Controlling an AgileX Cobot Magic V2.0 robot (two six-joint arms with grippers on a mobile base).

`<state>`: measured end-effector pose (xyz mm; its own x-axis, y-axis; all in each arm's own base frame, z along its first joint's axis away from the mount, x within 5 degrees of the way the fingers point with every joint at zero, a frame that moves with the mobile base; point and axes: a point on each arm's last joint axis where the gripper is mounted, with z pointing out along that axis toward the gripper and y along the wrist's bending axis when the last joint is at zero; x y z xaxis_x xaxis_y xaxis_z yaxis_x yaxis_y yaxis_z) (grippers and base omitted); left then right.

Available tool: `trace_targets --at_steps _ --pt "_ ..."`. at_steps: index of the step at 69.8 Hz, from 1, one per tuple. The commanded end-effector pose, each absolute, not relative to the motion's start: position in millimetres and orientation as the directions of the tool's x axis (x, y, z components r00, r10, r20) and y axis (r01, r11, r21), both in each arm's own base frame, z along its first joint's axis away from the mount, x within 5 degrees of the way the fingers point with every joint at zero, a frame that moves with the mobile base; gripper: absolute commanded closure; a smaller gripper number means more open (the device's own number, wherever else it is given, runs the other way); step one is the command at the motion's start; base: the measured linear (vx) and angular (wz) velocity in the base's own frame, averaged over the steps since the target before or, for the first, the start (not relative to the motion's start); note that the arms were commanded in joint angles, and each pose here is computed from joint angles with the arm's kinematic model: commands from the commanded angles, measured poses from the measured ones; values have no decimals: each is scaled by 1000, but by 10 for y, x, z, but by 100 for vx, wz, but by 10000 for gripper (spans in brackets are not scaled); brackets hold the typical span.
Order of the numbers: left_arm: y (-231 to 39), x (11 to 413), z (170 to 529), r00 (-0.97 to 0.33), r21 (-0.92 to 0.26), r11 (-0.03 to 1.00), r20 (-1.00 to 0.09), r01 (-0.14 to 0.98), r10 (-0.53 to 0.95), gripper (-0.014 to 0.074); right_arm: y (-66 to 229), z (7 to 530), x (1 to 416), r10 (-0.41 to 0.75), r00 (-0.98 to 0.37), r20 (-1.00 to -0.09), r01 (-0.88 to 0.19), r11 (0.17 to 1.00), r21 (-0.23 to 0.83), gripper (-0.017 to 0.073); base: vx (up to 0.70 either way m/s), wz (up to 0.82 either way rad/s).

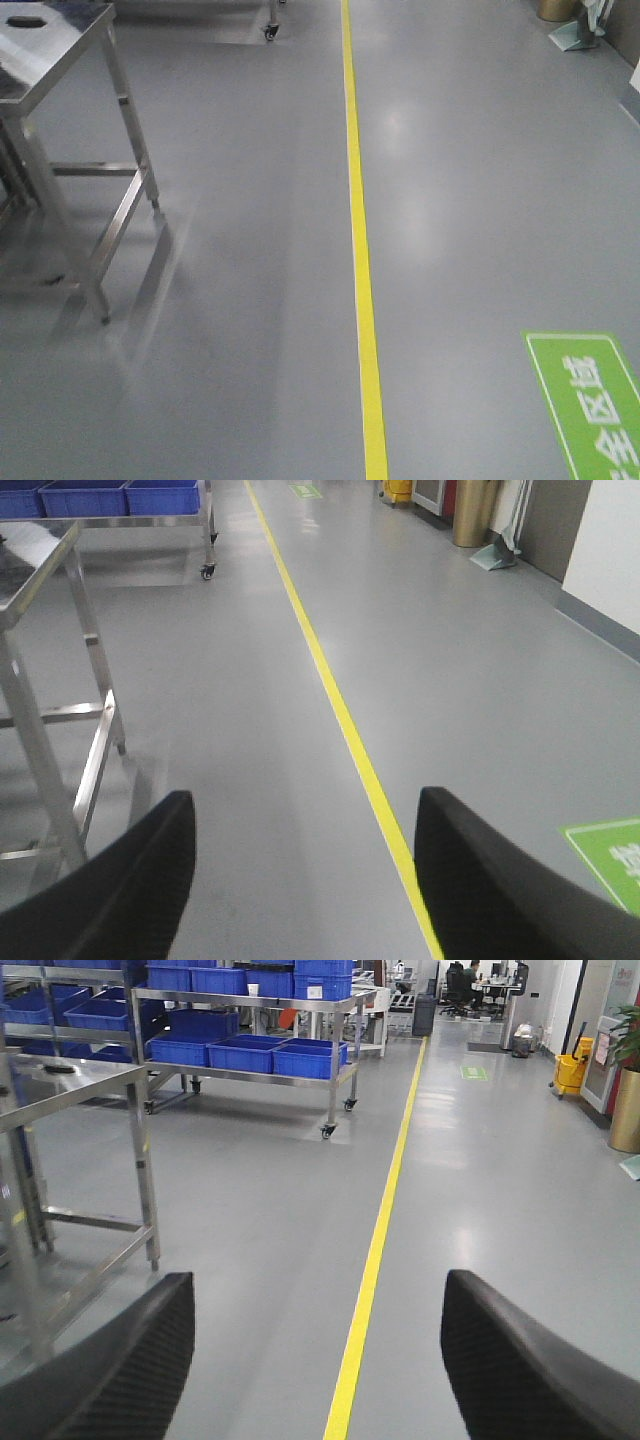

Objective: Move and align brake pads A on conveyor
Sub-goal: 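Drive along the yellow floor line past the steel racks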

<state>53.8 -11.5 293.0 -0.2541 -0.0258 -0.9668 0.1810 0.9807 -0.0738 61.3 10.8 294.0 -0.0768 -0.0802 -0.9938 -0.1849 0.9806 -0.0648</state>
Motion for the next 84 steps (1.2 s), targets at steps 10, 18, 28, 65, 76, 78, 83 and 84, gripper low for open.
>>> trace_targets --at_steps 10,18,28,65,76,78,83,84 --pt "-123 550 3070 -172 -77 978 -984 195 -43 147 110 3084 619 -80 15 -997 -180 980 -81 52 83 -8" --pt "-123 550 3070 -172 -77 978 -984 195 -43 147 110 3084 619 -80 15 -997 -180 980 -81 52 82 -11" --pt "-123 550 3070 -172 -77 978 -984 195 -43 147 110 3084 619 -80 15 -997 -180 980 -81 52 82 -3" --pt "-123 550 3070 -172 -77 978 -984 195 -43 147 110 3084 619 -80 15 -997 -180 980 -81 52 78 4" --pt "-123 550 3072 -171 -77 978 -984 195 -44 147 110 3084 619 -80 15 -997 -180 980 -81 52 69 3" --pt "-123 550 3072 -171 -77 978 -984 195 -44 147 110 3084 619 -80 15 -997 -180 980 -81 52 67 3" --pt "-123 550 3072 -171 -77 978 -984 195 -44 147 110 3084 619 -80 15 -997 -180 980 -81 52 65 2" --pt "-123 550 3072 -171 -77 978 -984 195 -44 147 110 3084 619 -80 15 -997 -180 980 -81 52 64 2"
